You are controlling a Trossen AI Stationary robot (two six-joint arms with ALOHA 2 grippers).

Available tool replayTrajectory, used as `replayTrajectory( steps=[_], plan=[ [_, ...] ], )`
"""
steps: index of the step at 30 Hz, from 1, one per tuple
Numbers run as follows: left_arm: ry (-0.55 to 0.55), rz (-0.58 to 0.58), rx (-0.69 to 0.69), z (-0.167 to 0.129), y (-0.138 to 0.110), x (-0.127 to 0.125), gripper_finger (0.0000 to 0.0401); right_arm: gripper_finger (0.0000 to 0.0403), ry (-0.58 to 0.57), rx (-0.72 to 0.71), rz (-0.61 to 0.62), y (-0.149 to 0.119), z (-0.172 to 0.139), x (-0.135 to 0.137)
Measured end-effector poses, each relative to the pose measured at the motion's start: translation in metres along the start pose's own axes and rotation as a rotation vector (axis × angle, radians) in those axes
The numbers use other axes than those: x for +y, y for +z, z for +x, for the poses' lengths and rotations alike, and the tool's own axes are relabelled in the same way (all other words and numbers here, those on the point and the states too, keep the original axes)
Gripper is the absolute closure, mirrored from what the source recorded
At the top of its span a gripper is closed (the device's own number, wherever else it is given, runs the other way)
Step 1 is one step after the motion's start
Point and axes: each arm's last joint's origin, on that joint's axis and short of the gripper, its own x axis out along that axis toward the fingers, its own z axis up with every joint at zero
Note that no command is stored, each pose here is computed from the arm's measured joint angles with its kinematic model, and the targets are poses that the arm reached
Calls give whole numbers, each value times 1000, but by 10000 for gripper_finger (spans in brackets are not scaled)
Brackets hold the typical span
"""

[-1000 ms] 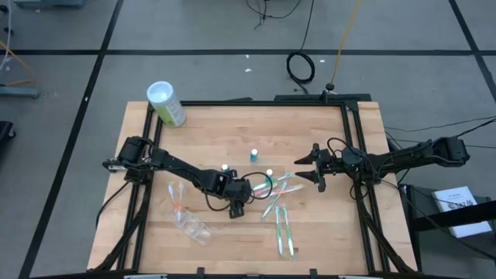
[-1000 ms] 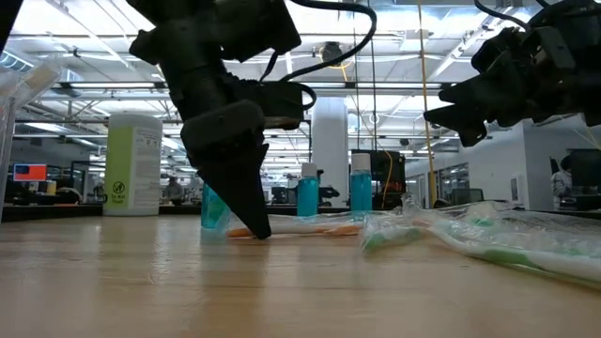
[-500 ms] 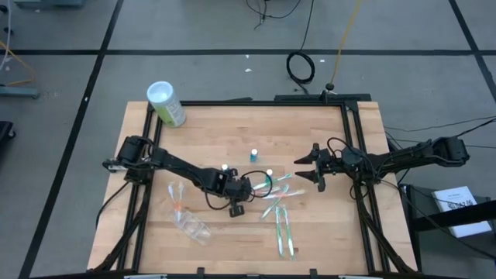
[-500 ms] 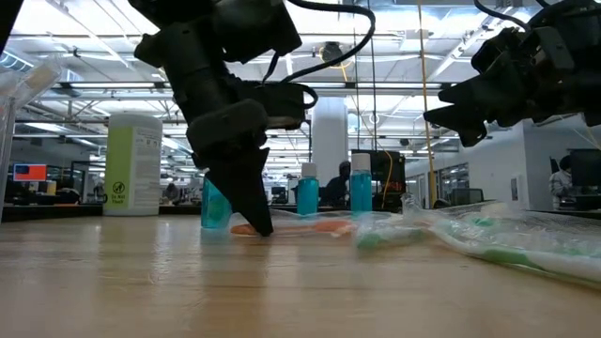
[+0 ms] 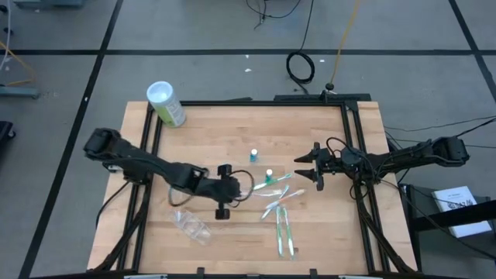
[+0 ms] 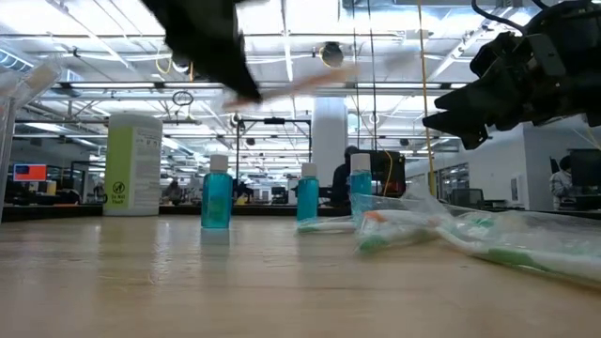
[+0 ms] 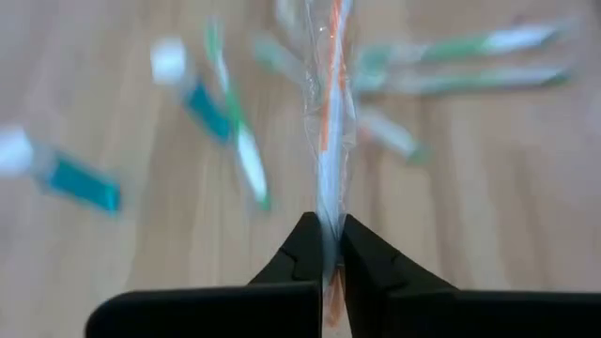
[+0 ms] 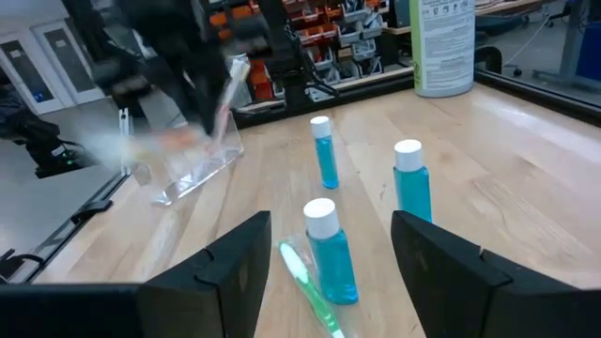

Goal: Pick & Place toothbrushing station
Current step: Put the orange toothbrush into the transparent organizer

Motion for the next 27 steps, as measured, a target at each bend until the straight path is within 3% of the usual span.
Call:
replayTrajectory(
  steps=[4, 7, 13, 19, 27],
  plan=[
    [-46, 52, -200, -30, -2, 4, 392, 190, 0, 0, 0, 0, 0, 0],
    [-80, 52, -377, -46, -17, 13, 396, 190, 0, 1, 0, 0, 0, 0],
    [-140, -24, -750, -45, -53, 38, 396, 190, -55, -109, -16, 9, 0, 0],
    [-120, -88, -754, -35, -65, 53, 394, 190, -24, -244, -93, 31, 11, 6],
    [-97, -94, -743, -30, -65, 62, 391, 190, 19, -257, -236, 65, 62, 26]
  ],
)
